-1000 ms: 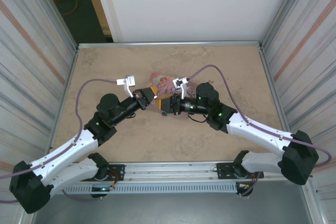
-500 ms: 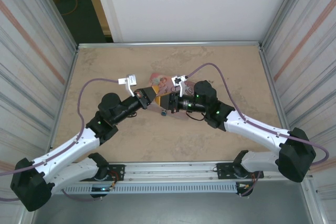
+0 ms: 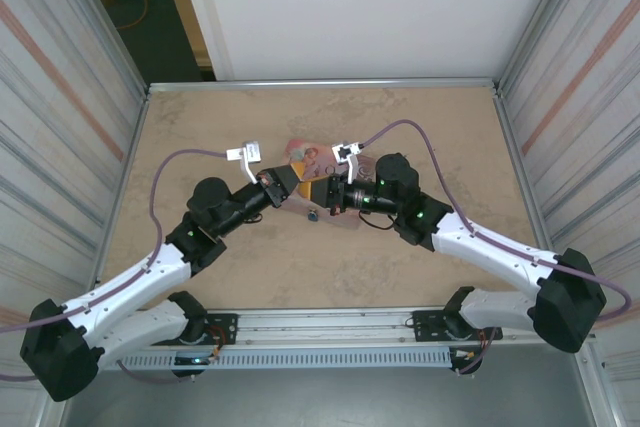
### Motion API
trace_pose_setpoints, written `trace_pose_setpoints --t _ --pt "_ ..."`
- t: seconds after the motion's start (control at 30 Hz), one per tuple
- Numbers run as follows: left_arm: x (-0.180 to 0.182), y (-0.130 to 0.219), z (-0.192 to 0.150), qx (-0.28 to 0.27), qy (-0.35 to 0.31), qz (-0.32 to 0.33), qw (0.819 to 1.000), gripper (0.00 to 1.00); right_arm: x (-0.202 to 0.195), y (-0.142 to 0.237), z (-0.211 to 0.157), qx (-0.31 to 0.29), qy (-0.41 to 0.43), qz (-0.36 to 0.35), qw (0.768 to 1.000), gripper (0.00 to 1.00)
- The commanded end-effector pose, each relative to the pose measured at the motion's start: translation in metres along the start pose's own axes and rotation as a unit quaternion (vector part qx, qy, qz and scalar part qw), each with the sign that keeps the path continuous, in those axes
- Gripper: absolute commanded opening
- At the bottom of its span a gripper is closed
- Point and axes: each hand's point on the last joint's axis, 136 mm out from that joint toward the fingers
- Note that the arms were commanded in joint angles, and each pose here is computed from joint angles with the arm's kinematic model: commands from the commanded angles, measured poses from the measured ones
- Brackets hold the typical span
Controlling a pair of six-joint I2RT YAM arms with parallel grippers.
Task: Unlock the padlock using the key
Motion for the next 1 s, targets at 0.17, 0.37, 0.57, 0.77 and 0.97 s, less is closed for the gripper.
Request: trace_pose_setpoints --t 0.17,0.37,0.57,0.77,0.97 --pt "0.006 0.012 0.011 -0.026 -0.025 0.026 0.999 0.32 -0.021 0.018 -0.002 0.015 0.041 -0.066 0.997 0.00" --pt "0.023 0.035 0.011 -0.021 -0.074 0.097 0.992 0.63 -0.043 0.028 -0.023 0.074 0.073 -0.118 0.988 0.00" --pt "0.049 0.061 0.000 0.019 -0.130 0.180 0.975 0.76 -0.064 0.035 -0.040 0.105 0.075 -0.141 0.982 0.00" --pt "0.092 0.072 -0.029 0.090 -0.160 0.239 0.953 0.80 -0.088 0.035 -0.054 0.130 0.055 -0.160 0.977 0.00" --pt "0.130 0.066 -0.061 0.157 -0.172 0.254 0.939 0.84 -0.119 0.036 -0.064 0.147 0.006 -0.182 0.972 0.00"
Point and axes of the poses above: each hand's point on the last joint's axis, 136 mm out from that joint toward the fingers, its own y axis back along the fingers, its own x axis along the line the jaws close on, z = x × y, and after that the axes turned 10 degrees about y, right-handed
